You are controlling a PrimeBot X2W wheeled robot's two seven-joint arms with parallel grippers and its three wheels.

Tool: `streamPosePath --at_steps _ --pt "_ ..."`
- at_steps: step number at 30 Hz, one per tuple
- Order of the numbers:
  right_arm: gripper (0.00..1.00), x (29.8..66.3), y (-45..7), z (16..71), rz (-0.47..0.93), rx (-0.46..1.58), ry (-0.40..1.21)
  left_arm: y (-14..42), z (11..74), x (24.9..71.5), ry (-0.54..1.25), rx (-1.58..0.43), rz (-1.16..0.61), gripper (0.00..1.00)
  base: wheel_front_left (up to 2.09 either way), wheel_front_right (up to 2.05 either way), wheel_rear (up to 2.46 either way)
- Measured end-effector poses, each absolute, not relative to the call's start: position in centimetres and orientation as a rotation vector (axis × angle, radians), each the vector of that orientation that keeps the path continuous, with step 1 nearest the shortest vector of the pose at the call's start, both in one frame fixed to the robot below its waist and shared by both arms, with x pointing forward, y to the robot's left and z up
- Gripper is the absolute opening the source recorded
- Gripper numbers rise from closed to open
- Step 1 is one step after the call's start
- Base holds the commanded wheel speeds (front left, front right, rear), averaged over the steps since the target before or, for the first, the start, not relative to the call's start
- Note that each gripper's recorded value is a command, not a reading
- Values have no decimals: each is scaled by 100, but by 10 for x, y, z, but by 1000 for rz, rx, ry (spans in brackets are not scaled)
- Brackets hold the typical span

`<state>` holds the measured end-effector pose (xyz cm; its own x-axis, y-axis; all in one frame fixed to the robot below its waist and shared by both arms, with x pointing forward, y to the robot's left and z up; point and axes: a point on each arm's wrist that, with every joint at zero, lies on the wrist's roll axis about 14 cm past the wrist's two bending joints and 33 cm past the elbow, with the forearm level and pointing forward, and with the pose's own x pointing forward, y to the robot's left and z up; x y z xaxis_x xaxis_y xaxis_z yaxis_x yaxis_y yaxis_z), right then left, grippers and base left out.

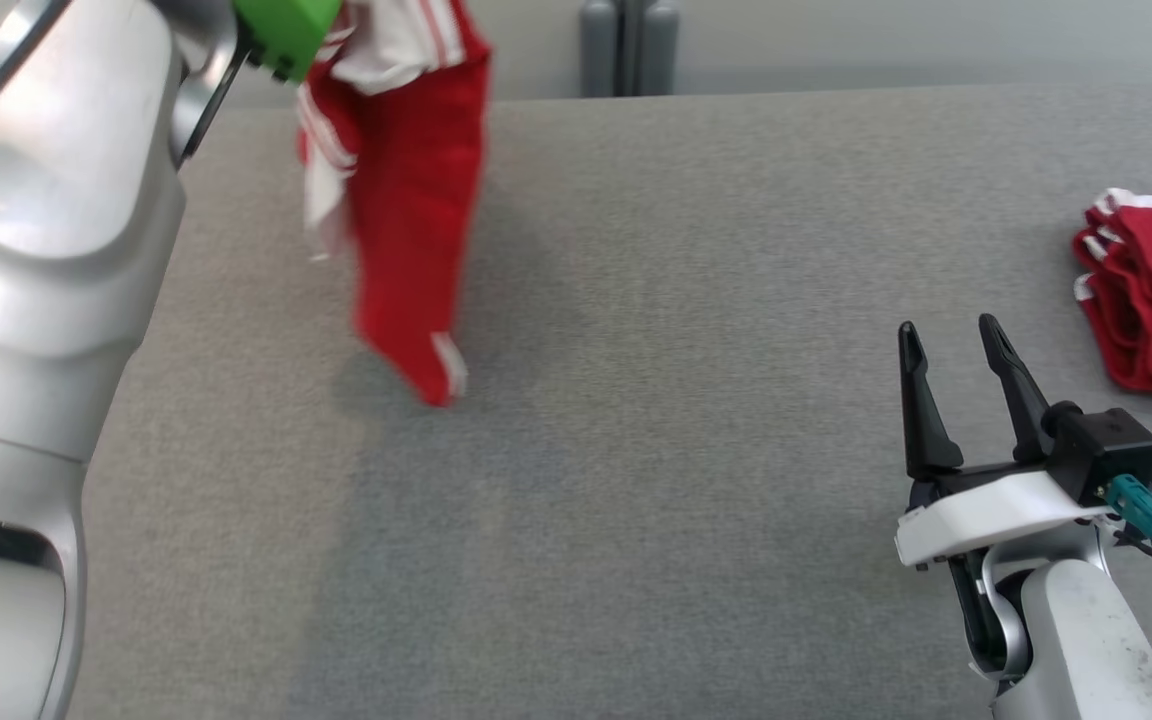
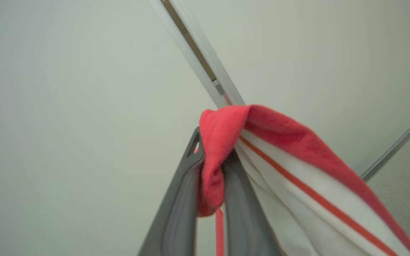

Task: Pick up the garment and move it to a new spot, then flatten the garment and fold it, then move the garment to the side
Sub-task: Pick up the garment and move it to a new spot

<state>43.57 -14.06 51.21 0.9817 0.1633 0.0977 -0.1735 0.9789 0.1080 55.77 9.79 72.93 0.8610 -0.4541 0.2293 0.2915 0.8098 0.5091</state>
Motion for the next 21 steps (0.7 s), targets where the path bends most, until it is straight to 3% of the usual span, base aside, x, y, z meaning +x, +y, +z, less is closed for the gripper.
streamPosePath --at_steps 5,8,13,21 --pt "100 418 -171 514 87 112 -93 35 792 538 -540 403 -504 0 0 0 0" --pt "100 409 -186 513 44 114 -90 3 787 532 -532 380 -570 0 0 0 0" --pt "100 405 -199 504 3 127 -73 -16 695 541 -314 346 -643 0 0 0 0" --pt "100 410 -201 485 -7 142 -28 36 535 544 60 308 -564 0 0 0 0"
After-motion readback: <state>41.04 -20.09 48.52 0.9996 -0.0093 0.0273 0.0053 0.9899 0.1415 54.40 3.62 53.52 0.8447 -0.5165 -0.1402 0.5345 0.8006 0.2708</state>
